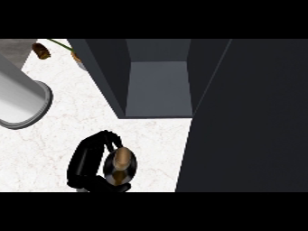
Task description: Pick up the wine, place it into the cabinet and close the cabinet
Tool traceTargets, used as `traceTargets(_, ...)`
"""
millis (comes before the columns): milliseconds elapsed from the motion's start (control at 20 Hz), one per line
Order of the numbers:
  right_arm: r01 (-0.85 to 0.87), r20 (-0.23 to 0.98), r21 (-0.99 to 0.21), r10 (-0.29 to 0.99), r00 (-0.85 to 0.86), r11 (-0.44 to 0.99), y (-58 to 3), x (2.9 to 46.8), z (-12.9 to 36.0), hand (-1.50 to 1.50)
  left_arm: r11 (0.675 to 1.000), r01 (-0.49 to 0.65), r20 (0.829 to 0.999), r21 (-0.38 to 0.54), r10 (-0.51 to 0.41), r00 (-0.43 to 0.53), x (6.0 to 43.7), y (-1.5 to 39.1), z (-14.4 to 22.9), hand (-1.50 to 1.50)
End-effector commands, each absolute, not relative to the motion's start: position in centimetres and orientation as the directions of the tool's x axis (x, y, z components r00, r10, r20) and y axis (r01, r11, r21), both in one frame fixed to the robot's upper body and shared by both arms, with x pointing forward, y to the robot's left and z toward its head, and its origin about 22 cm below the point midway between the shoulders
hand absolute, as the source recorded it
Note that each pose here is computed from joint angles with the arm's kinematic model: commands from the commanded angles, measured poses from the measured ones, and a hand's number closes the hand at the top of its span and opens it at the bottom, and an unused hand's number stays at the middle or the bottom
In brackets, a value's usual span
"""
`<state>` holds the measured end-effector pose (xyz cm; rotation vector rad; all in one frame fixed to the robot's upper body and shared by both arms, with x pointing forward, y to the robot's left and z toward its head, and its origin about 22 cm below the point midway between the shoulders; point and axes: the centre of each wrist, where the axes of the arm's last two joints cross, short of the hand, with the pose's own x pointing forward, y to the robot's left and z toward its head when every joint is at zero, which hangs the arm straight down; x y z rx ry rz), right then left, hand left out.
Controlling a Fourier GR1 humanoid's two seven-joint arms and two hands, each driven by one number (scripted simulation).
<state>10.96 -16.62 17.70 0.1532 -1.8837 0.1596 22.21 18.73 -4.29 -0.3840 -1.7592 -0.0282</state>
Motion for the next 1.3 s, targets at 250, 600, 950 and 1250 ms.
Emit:
traceTargets(250,-0.212,0.933,0.014,-0.089,-0.349,0.977,-18.6,6.8,20.9,-1.5,0.976,0.175,0.956,-0.127,0.168,-0.241,23.9,14.7,-1.1,1.5)
traceTargets(600,-0.193,0.928,0.016,-0.086,-0.363,0.981,-18.9,6.7,21.1,-1.5,0.992,0.12,0.963,-0.037,0.067,-0.261,27.1,15.3,-0.4,1.5)
traceTargets(950,-0.189,0.93,-0.003,-0.067,-0.363,0.982,-19.1,7.2,20.0,-1.5,0.991,0.134,0.97,-0.01,0.042,-0.241,30.3,13.9,-0.3,1.5)
traceTargets(1250,-0.221,0.933,-0.017,-0.064,-0.353,0.975,-19.0,7.3,20.5,-1.5,0.991,0.132,0.977,0.01,0.018,-0.211,32.1,13.0,-1.2,1.5)
